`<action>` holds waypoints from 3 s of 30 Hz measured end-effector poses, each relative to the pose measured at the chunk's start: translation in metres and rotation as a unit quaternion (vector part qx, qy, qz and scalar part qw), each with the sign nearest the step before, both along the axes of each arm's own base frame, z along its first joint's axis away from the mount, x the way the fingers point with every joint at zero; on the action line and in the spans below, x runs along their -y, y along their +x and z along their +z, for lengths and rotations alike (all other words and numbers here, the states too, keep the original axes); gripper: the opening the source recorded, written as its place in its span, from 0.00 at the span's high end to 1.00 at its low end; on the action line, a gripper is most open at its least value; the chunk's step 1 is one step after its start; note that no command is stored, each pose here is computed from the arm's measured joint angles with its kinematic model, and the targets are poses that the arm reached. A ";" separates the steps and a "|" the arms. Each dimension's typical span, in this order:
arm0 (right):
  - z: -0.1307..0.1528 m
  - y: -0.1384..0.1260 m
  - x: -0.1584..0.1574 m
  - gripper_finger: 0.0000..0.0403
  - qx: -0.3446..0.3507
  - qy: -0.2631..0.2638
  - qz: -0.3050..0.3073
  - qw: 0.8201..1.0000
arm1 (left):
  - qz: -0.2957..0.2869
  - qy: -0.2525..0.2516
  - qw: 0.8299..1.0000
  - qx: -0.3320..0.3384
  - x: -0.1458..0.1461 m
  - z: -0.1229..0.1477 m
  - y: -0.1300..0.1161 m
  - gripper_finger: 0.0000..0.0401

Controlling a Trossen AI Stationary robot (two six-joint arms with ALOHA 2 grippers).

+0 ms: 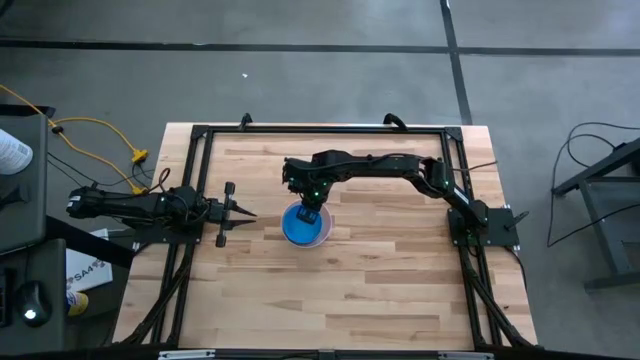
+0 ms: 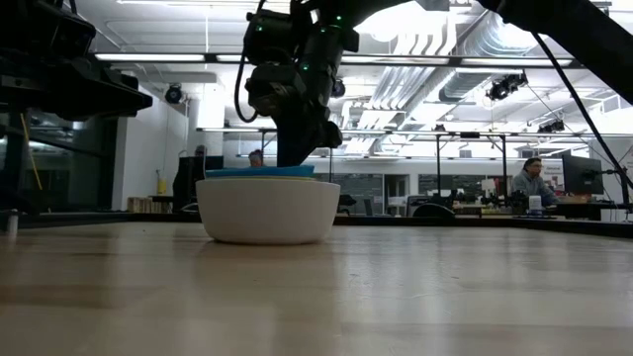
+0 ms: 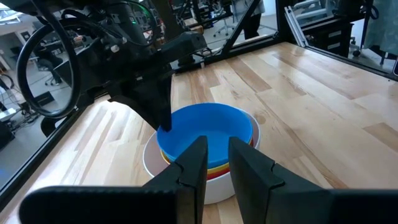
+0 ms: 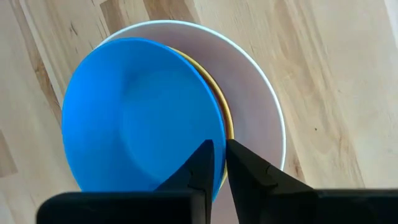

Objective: Nest bowls inside each other
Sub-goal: Stack the blue bowl on the yellow bowl, then return to Home Position

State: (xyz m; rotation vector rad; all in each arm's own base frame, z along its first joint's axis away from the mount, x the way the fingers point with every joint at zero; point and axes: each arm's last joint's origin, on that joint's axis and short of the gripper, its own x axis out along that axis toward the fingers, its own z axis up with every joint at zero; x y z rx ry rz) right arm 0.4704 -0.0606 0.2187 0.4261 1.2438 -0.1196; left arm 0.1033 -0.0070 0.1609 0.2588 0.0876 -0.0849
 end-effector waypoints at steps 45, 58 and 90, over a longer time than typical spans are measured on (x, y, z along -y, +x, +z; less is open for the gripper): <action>0.022 -0.002 -0.001 0.73 0.038 -0.099 0.026 0.994 | 0.000 0.000 1.000 0.000 0.000 0.000 0.000 0.84; 0.043 -0.012 -0.014 0.73 0.036 -0.125 0.026 0.991 | 0.000 0.000 1.000 0.000 0.000 0.000 0.000 0.84; 0.090 -0.094 -0.055 0.73 0.175 -0.117 0.009 0.978 | 0.001 0.000 1.000 -0.001 0.000 0.000 0.000 0.84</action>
